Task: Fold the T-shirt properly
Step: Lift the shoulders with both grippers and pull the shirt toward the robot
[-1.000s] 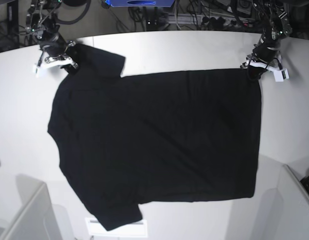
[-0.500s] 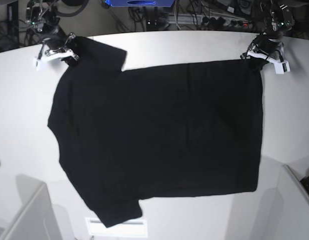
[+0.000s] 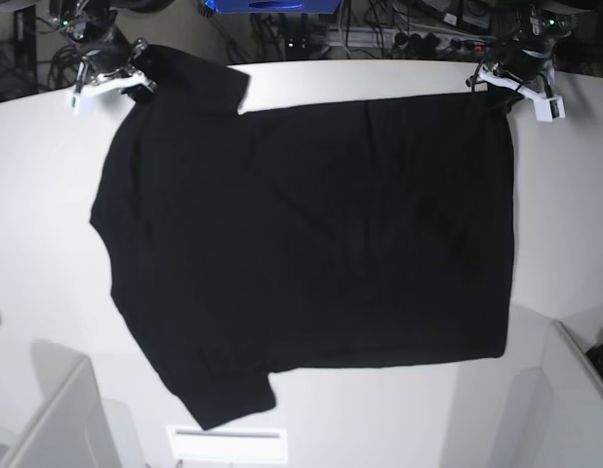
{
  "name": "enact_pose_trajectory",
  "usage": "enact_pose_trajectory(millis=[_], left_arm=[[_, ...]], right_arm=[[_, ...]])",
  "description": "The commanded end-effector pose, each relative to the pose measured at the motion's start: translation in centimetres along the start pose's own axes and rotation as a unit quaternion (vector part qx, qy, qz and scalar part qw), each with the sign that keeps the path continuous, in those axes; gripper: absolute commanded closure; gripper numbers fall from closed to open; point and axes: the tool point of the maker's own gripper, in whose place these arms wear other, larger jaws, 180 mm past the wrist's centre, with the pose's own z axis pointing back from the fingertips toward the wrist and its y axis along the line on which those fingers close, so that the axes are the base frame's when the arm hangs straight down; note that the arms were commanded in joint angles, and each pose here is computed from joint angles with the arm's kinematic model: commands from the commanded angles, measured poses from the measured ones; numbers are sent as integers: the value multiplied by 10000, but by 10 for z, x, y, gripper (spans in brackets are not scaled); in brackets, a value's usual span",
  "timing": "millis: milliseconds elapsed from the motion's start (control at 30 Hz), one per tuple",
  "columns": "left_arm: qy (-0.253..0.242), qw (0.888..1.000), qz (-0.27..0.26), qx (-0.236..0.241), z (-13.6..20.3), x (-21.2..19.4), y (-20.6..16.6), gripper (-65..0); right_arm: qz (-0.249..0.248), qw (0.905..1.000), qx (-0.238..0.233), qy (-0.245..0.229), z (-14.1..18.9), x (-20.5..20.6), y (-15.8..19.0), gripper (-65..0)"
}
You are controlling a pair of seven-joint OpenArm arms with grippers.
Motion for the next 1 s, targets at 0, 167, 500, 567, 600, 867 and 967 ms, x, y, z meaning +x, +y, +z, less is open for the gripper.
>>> enact_pose_trajectory(millis=[0,167,500,567,600,867,967], left_arm=[[-99,9999,-76,3,5,6,2,0],[15,10000,-75,50,10,-2,5,0],[-382,9985,-332,-220,17,27,-21,0],[-481,9978,-375,-273,16,35,-26,0],[-517,9975,-387,-300,15,39,-28,0],[-790,9953,-396,-392,9,59,-37,0],[-897,9943,-394,-426,6,67,-40,0]], right_arm=[[58,9997,-214,142,6,-7,-10,0],[178,9998,-115,33,15,-2,1,0],[434,9981,229,-382,24,25,33,0],[478,9973,293,-466,25,32,39,0],[514,9968,328,-517,25,36,42,0],[597,9937,542,-774,22,57,61,0],[616,9926,615,-851,21,64,67,0]])
